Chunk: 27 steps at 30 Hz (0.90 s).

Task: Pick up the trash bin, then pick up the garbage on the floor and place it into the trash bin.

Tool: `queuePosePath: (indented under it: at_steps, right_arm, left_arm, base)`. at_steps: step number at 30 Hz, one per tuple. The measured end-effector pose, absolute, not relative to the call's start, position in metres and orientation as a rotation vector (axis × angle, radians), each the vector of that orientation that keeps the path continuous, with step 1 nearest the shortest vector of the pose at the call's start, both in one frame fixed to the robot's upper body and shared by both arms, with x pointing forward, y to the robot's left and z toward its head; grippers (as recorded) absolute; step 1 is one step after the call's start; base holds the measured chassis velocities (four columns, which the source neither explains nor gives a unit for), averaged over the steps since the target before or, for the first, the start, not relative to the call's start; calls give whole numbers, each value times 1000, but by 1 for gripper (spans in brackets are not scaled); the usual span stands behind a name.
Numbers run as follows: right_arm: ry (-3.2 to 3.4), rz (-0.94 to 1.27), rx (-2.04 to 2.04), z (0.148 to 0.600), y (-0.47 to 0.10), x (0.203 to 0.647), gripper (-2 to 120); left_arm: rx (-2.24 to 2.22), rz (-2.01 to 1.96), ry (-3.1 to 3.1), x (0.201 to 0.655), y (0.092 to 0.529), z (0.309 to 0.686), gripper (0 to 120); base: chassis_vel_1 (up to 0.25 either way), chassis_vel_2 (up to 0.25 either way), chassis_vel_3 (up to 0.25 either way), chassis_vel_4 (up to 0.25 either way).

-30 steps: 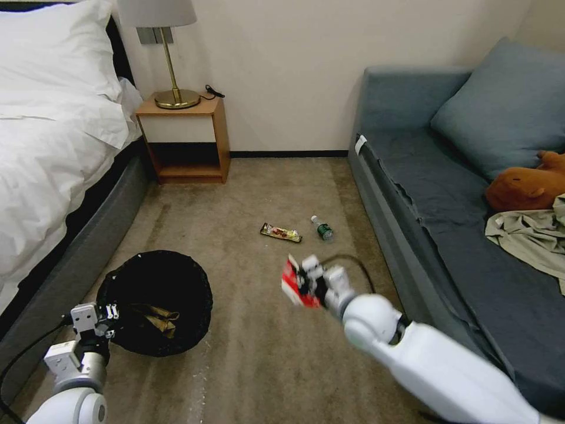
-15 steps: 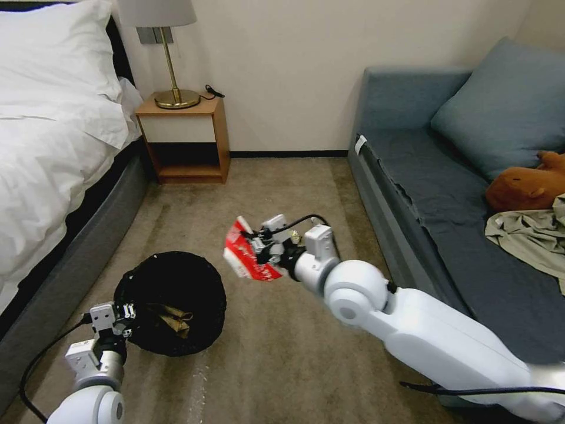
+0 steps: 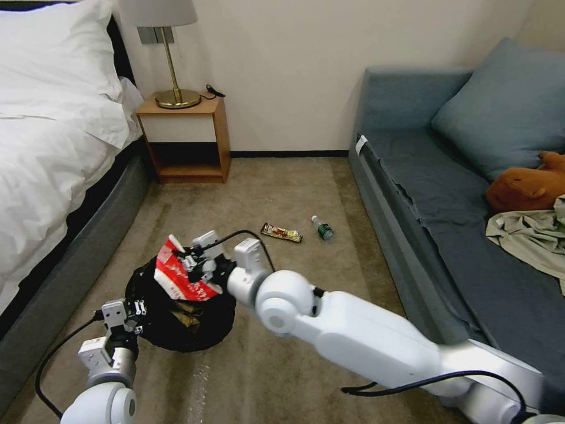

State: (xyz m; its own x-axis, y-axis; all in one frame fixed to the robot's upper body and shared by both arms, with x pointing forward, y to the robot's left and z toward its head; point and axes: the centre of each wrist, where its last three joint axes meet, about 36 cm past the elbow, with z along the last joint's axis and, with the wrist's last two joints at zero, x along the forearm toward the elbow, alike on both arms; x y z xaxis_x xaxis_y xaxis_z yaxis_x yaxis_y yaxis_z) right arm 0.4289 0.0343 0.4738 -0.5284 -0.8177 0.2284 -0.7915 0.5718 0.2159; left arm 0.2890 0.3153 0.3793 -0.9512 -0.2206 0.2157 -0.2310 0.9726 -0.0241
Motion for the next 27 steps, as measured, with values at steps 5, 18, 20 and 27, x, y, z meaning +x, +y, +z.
queuePosePath:
  at_steps: [5, 18, 20, 27]
  right_arm:
    - [-2482, -94, 1288, 450, 38, 433, 13]
    - [-2562, -67, 1202, 439, 34, 438, 65]
    - [-2585, -58, 1170, 439, 29, 441, 70]
    - [-2686, -1, 894, 442, -12, 476, 97]
  left_arm:
    - [338, 71, -2913, 288, 315, 379, 3]
    - [350, 71, -2913, 288, 319, 375, 3]
    - [356, 69, -2915, 288, 320, 375, 3]
    - [425, 50, -2924, 282, 335, 374, 3]
  base:
    - [0, 0, 0, 0]
    - [0, 0, 0, 0]
    - [0, 0, 0, 0]
    - [0, 0, 0, 0]
